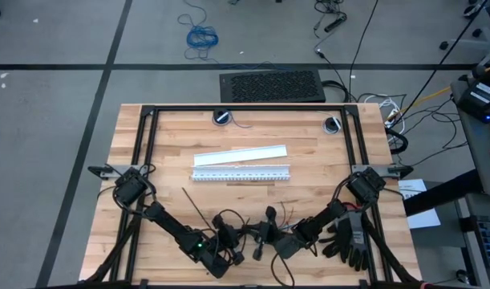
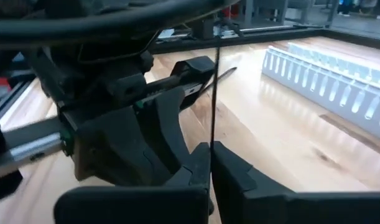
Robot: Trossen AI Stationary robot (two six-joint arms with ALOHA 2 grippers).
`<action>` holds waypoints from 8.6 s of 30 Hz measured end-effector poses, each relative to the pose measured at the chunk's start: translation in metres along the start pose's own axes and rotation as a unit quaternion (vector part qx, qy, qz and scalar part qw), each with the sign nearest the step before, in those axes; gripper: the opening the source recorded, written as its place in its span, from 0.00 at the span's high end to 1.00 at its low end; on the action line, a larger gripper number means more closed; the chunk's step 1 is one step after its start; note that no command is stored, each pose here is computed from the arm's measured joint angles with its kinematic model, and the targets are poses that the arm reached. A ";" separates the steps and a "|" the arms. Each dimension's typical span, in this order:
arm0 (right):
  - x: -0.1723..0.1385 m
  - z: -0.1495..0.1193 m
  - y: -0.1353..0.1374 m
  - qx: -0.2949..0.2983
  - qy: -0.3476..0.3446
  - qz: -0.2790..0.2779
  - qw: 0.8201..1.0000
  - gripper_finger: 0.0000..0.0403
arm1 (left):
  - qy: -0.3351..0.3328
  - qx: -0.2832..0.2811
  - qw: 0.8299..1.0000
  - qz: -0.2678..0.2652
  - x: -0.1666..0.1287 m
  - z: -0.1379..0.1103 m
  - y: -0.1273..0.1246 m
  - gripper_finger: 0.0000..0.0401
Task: Ziptie cables
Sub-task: Wrap the black zip tie around the colored cable wires, then put the colored zip tied cable wires into the white cable duct
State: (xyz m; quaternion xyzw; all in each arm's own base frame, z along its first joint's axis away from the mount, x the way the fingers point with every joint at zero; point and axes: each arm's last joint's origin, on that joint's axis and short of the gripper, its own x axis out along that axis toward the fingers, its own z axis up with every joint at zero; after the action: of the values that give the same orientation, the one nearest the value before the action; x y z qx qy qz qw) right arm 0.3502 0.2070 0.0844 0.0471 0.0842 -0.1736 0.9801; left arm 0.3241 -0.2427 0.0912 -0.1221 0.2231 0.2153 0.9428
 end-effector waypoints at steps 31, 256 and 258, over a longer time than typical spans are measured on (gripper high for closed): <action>-0.001 0.023 -0.001 -0.073 -0.014 -0.002 0.997 1.00 | 0.030 0.007 0.998 -0.052 -0.021 -0.006 -0.012 0.90; -0.001 0.017 0.028 -0.066 0.282 0.265 0.920 0.55 | 0.325 0.072 0.942 -0.029 -0.136 -0.029 0.015 0.47; 0.003 0.013 0.032 -0.072 0.285 0.260 0.920 0.55 | 0.316 0.074 0.945 -0.024 -0.136 -0.029 0.016 0.47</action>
State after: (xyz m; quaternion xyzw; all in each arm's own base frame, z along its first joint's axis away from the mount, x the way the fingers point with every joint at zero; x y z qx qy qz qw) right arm 0.3664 0.2343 0.0985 0.0446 0.3565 0.1148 0.9261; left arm 0.1965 -0.2860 0.1280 -0.1186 0.5222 0.1260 0.8351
